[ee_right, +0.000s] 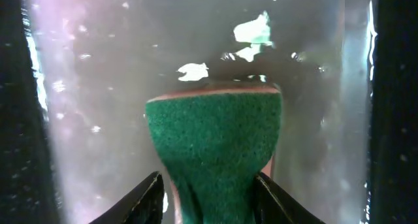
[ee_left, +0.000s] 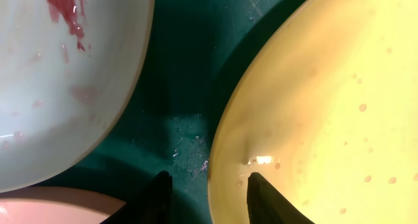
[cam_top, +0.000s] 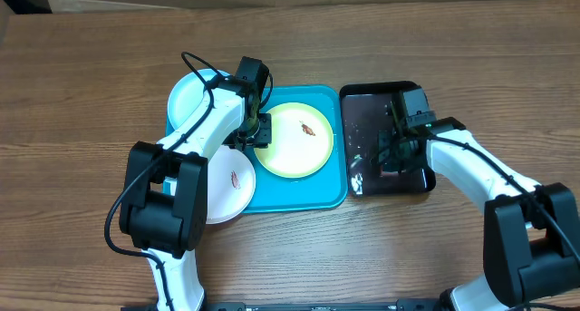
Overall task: Clean dirty plates on tray and stack at the side
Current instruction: 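Rub the green sponge around the black tray with the right gripper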
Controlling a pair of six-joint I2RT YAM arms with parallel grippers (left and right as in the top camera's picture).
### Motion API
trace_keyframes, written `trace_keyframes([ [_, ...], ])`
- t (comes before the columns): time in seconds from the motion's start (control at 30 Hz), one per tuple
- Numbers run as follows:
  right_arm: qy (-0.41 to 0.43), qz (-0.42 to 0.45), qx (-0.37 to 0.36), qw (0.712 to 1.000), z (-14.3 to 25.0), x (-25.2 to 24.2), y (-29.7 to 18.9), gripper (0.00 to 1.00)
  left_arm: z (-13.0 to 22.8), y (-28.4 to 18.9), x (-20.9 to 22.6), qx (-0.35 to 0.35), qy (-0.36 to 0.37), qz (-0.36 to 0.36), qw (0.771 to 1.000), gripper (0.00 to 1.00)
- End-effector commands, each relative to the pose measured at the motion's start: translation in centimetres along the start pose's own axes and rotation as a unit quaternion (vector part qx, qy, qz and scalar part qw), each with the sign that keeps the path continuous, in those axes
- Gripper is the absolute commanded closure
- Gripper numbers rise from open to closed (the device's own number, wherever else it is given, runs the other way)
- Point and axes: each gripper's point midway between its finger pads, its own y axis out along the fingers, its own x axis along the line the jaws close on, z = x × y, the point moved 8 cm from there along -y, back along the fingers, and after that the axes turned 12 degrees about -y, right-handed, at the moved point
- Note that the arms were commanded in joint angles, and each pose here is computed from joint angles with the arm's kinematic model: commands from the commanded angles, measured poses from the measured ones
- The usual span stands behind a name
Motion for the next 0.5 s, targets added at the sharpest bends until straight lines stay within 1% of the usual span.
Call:
trace_keyframes([
  [0.0, -0.003, 0.004, 0.025, 1.000, 1.2, 0.1, 1.4, 0.54, -0.1, 0.1, -0.3, 0.004, 0.003, 0.003, 1.000, 0.60],
  [0.1, -0.003, 0.003, 0.025, 1.000, 1.2, 0.1, 1.6, 0.54, -0.1, 0.1, -0.3, 0.003, 0.003, 0.003, 1.000, 0.60],
  [0.13, -0.003, 0.003, 0.023, 1.000, 1.1, 0.1, 1.6, 0.55, -0.1, 0.1, -0.3, 0.003, 0.003, 0.003, 1.000, 0.60],
  [0.17, -0.003, 0.003, 0.021, 1.000, 1.1, 0.1, 1.6, 0.63, -0.1, 0.1, -0.3, 0.003, 0.003, 0.003, 1.000, 0.60],
  [0.2, -0.003, 0.003, 0.017, 1.000, 0.9, 0.1, 1.6, 0.77, -0.1, 0.1, -0.3, 0.003, 0.003, 0.003, 1.000, 0.60],
  [0.23, -0.003, 0.003, 0.014, 1.000, 0.8, 0.1, 1.6, 0.87, -0.1, 0.1, -0.3, 0.004, 0.003, 0.003, 1.000, 0.60],
  [0.27, -0.003, 0.002, 0.009, 1.000, 0.5, 0.1, 1.3, 0.92, -0.1, 0.1, -0.3, 0.004, 0.003, 0.003, 1.000, 0.60],
  [0.33, -0.003, 0.001, 0.002, 1.000, -0.4, 0.2, 0.3, 0.96, -0.1, 0.1, -0.3, 0.004, 0.003, 0.003, 1.000, 0.60],
  [0.47, -0.003, 0.000, -0.027, 1.000, -2.9, 0.4, -3.4, 0.96, -0.1, 0.1, -0.3, 0.003, 0.003, 0.003, 1.000, 0.60],
])
